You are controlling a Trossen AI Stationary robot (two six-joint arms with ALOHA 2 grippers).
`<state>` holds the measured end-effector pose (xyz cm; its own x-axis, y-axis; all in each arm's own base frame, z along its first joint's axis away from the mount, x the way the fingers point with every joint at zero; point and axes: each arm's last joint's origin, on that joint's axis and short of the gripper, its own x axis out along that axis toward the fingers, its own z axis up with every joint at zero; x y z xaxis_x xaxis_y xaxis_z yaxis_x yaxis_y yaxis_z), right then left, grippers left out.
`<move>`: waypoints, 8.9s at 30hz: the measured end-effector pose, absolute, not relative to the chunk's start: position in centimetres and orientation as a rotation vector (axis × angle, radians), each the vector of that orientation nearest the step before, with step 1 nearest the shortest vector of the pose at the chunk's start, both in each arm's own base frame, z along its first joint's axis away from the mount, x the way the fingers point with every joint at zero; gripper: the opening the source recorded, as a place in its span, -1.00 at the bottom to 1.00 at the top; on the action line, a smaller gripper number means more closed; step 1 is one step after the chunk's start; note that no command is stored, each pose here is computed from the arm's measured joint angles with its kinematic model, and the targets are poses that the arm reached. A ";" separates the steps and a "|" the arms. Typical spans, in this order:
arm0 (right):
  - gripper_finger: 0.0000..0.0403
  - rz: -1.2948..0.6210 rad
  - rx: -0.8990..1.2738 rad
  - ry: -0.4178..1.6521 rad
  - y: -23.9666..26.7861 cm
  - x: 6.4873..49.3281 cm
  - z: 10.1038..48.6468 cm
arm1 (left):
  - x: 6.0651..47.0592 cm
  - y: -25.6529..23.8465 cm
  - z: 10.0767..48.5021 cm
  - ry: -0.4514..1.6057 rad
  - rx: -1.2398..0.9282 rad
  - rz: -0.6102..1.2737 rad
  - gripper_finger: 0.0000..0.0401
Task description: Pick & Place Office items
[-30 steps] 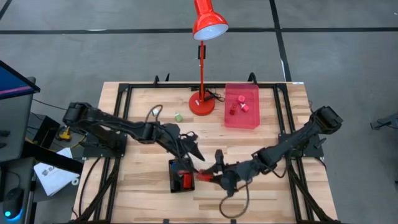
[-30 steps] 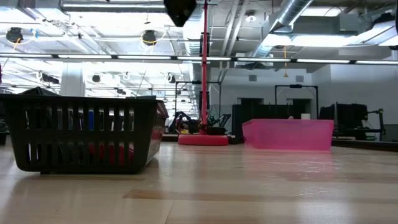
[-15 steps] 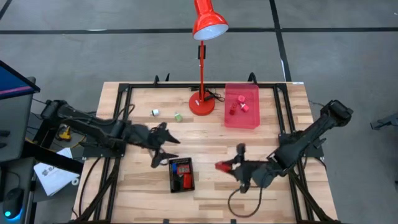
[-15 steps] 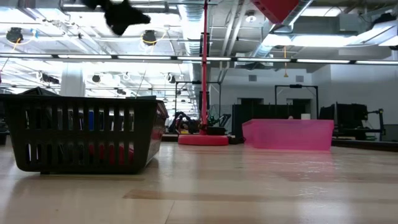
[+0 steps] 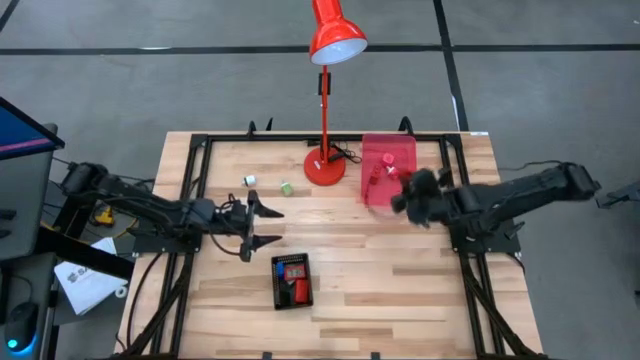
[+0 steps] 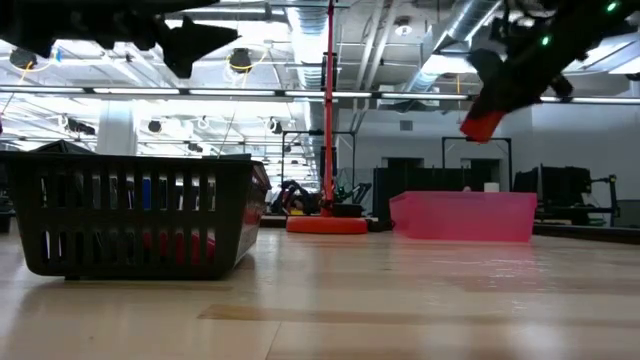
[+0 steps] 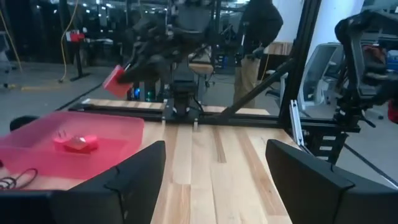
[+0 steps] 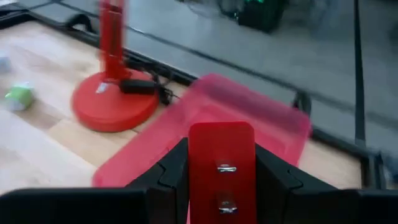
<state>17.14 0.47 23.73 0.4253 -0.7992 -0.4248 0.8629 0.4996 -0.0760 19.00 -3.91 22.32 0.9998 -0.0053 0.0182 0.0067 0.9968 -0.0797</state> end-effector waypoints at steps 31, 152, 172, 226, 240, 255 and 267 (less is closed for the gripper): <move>-0.44 -1.153 0.523 0.840 -13.7 19.9 15.6 | 18.7 -4.0 22.7 -0.040 -0.062 -0.034 0.34; 0.10 -0.066 0.254 0.317 13.2 20.4 24.7 | 21.5 18.8 13.9 1.613 -0.336 0.531 -0.30; 0.10 -0.072 -0.025 0.332 13.8 20.2 24.1 | 22.1 14.8 22.1 1.154 -0.351 0.285 -0.38; 0.25 0.312 -0.517 0.236 19.0 29.5 25.7 | 37.5 -9.5 24.1 0.480 -0.073 -0.883 -0.38; 0.25 0.371 -0.499 0.196 18.7 30.0 26.3 | 37.6 -10.2 24.6 0.409 -0.034 -0.899 -0.38; 0.25 0.394 -0.473 0.182 17.6 31.3 25.9 | 37.7 -10.0 24.8 0.387 -0.032 -0.894 -0.38; 0.24 0.400 -0.485 0.198 17.6 32.0 24.9 | 37.7 -10.0 24.4 0.416 -0.042 -0.900 -0.38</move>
<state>32.00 17.56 24.86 0.9038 0.3259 -0.2773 -0.4183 0.8093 -0.4124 37.67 -10.02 24.42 0.5472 -0.7676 -0.3336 0.7515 0.6261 -0.2081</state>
